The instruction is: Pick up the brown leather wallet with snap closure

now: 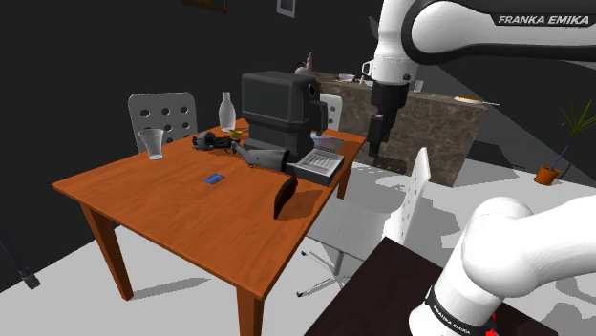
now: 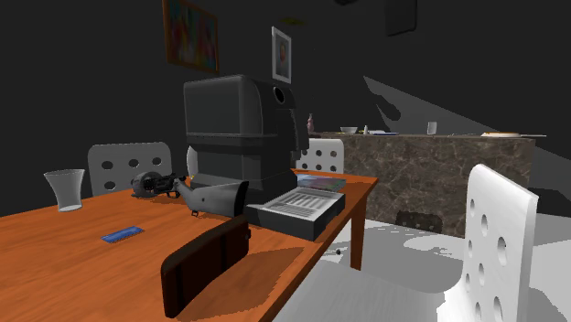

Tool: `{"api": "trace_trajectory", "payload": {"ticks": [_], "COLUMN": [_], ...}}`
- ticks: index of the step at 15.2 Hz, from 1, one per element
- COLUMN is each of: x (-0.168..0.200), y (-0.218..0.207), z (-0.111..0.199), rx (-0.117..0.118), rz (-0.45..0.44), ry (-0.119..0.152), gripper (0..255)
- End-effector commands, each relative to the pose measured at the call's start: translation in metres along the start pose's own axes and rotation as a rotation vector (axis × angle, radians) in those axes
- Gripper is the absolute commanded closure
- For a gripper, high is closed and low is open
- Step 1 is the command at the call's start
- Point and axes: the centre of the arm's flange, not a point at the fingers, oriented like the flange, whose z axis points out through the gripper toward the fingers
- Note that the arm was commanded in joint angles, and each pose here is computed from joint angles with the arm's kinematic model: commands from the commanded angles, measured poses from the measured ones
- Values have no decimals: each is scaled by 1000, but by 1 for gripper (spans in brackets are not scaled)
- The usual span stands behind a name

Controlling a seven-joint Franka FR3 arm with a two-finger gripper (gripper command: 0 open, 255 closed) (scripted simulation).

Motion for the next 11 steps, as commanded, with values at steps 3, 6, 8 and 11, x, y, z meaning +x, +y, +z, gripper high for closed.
{"api": "trace_trajectory", "payload": {"ticks": [3,6,8,11], "x": [19,48,68,100], "y": [-10,-22,-28,-34], "z": [15,39,54,77], "rx": [5,12,16,23], "rz": [83,207,289,414], "ry": [-1,-3,-4,-5], "gripper": [0,0,0,0]}}
